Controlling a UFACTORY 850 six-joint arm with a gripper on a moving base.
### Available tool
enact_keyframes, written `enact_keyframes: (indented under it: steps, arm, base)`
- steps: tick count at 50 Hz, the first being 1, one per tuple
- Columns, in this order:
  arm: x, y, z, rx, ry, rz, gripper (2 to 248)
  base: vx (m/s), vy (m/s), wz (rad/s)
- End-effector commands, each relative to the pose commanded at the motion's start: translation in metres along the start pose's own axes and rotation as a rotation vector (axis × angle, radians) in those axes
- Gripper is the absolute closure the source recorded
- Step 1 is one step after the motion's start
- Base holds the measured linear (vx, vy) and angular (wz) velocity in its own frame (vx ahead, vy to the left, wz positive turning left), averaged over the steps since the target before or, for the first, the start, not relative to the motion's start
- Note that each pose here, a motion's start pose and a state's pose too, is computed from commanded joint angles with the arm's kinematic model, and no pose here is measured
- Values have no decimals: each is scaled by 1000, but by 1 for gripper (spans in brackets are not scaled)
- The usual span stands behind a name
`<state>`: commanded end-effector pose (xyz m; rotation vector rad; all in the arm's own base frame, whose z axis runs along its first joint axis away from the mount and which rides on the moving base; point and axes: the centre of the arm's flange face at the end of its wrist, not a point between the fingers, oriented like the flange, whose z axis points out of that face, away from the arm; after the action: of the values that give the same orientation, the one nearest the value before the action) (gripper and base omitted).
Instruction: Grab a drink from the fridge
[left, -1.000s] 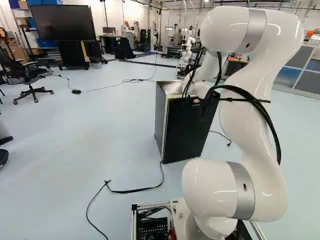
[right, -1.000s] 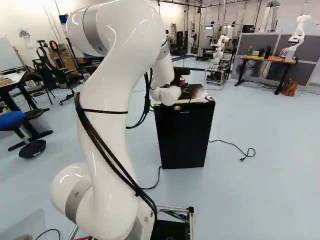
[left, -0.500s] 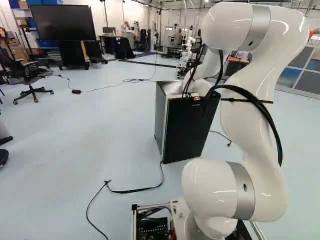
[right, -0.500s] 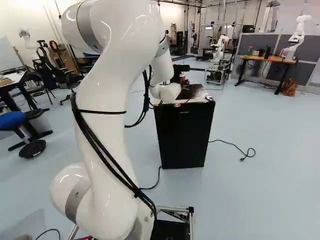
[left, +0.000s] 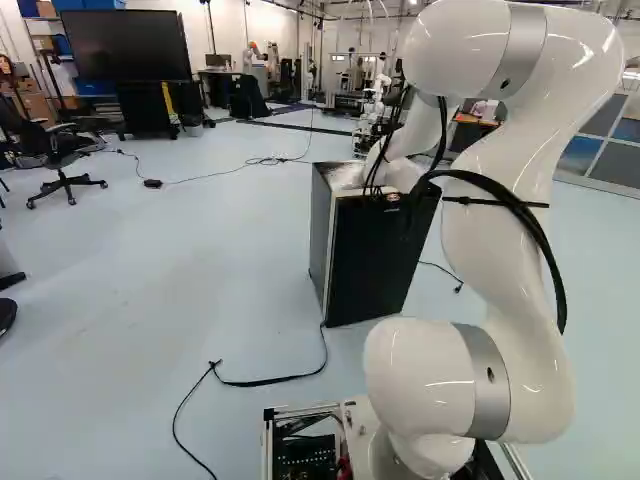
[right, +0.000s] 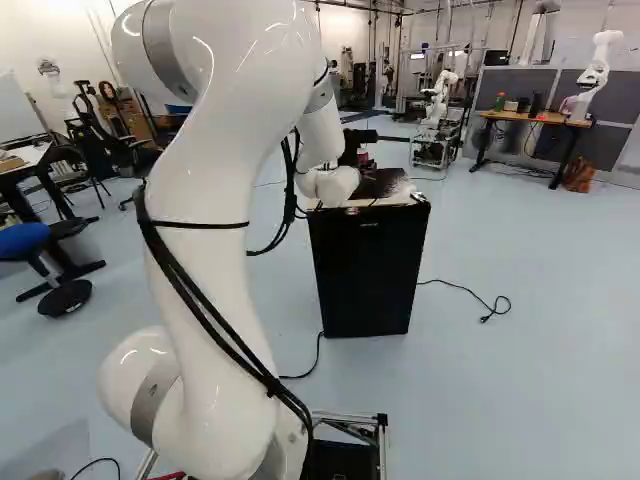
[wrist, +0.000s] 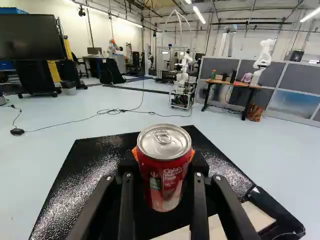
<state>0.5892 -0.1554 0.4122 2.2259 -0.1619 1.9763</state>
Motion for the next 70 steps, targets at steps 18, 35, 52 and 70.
enact_keyframes:
  steps: [18, 35, 52, 70]
  arm:
    - [1, -14, -25, 16, -17, 3, 152]
    - [1, -32, -62, 39, -41, 6, 152]
    - [-3, -52, -111, 69, -72, 9, 152]
    - [-17, -73, -177, 106, -113, 11, 152]
  base:
    - [0, 0, 0]
    - [0, 0, 0]
    - [0, 0, 0]
    - [0, 0, 0]
